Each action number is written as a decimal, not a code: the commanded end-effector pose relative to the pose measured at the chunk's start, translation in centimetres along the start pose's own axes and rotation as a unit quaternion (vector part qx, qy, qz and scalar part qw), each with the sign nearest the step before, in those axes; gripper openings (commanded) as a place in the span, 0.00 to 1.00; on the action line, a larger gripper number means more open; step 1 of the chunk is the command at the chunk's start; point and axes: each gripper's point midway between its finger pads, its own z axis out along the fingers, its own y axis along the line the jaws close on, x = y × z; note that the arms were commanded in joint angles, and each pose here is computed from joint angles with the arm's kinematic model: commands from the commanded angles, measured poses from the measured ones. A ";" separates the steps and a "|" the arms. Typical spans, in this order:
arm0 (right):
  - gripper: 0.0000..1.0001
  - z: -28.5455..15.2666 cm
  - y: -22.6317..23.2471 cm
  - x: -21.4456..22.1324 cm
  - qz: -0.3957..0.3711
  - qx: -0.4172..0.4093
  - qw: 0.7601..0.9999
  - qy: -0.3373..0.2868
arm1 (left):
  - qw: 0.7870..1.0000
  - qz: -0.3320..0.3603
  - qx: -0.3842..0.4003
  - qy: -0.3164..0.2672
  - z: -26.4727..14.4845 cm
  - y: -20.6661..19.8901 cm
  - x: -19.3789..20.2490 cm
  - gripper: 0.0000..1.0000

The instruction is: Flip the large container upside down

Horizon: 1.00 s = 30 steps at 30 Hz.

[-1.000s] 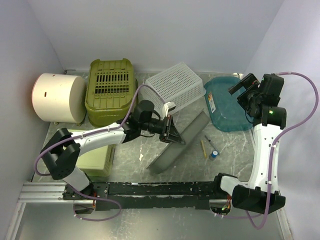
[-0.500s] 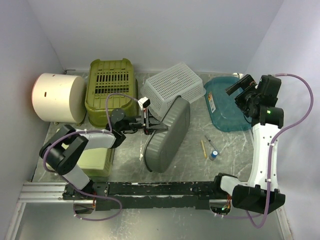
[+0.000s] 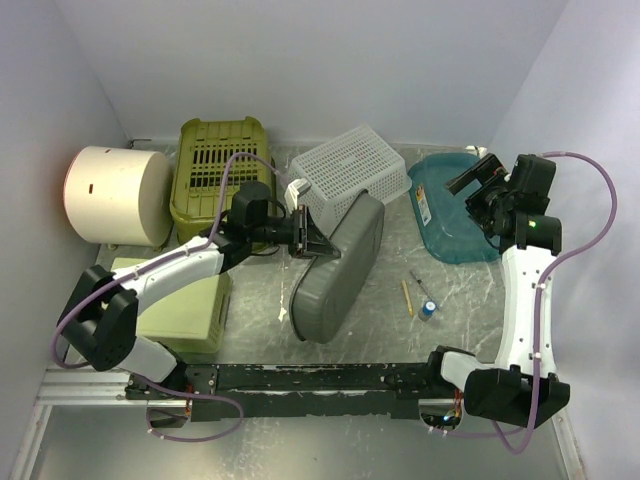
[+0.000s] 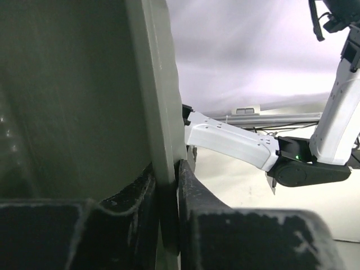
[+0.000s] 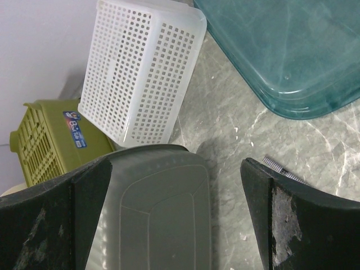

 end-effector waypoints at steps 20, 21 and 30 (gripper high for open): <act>1.00 0.8 0.8 0.6 -0.011 -0.041 0.999 0.011 | 0.923 0.074 -0.377 0.013 -5.8 14.4 -1.6 0.55; 1.00 0.8 0.8 0.6 -0.012 -0.041 0.999 0.011 | 0.920 0.077 -0.384 0.010 -5.9 14.4 -1.9 0.56; 1.00 0.9 0.9 0.8 -0.016 -0.050 0.999 0.015 | 0.897 0.103 -0.430 -0.005 -7.2 13.9 -4.1 0.55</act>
